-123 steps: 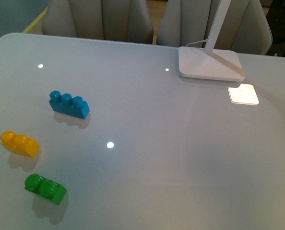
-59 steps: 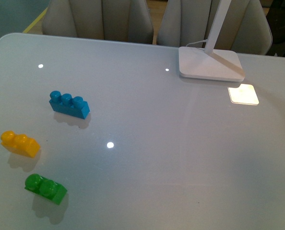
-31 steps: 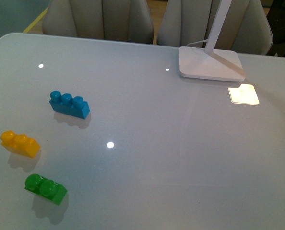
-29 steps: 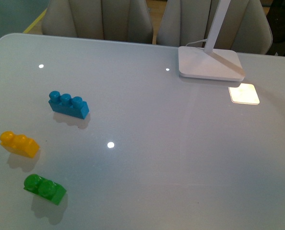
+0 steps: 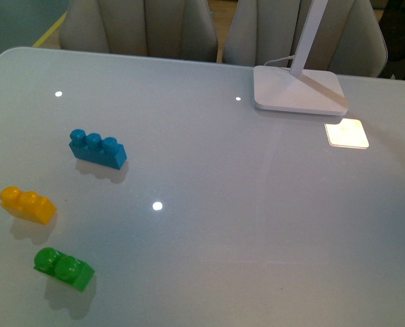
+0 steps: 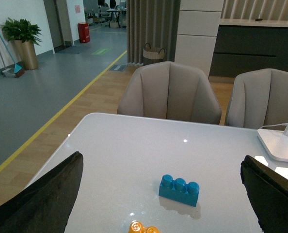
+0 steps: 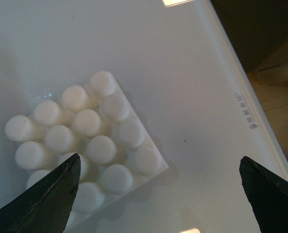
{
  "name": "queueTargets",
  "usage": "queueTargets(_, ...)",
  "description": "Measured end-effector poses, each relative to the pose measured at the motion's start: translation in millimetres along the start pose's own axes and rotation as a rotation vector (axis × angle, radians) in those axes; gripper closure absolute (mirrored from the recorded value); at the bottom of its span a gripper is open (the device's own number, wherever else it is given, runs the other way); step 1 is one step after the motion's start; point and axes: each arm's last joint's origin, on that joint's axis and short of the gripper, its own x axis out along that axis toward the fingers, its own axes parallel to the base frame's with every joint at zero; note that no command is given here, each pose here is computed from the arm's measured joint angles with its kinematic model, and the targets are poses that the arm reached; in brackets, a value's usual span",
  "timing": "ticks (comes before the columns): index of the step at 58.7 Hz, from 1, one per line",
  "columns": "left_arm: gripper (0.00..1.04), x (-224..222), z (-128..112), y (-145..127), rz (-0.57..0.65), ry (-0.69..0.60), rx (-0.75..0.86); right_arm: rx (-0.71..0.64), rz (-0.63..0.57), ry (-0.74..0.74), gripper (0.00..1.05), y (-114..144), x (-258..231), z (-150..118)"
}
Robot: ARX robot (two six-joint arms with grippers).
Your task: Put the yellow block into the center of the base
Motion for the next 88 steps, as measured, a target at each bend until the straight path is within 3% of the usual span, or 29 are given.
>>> queueTargets(16,0.07,0,0,0,0.000,0.000,0.000,-0.164,0.082,0.086,0.09,12,47,-9)
queueTargets(35,0.07,0,0,0,0.000,0.000,0.000,-0.195,0.115,0.066,0.09,14,76,0)
queueTargets(59,0.07,0,0,0,0.000,0.000,0.000,-0.216,0.137,0.078,0.09,32,85,-28)
queueTargets(77,0.07,0,0,0,0.000,0.000,0.000,-0.287,0.266,0.113,0.09,84,71,-49)
queueTargets(88,0.07,0,0,0,0.000,0.000,0.000,-0.405,0.383,0.149,0.09,137,57,-59)
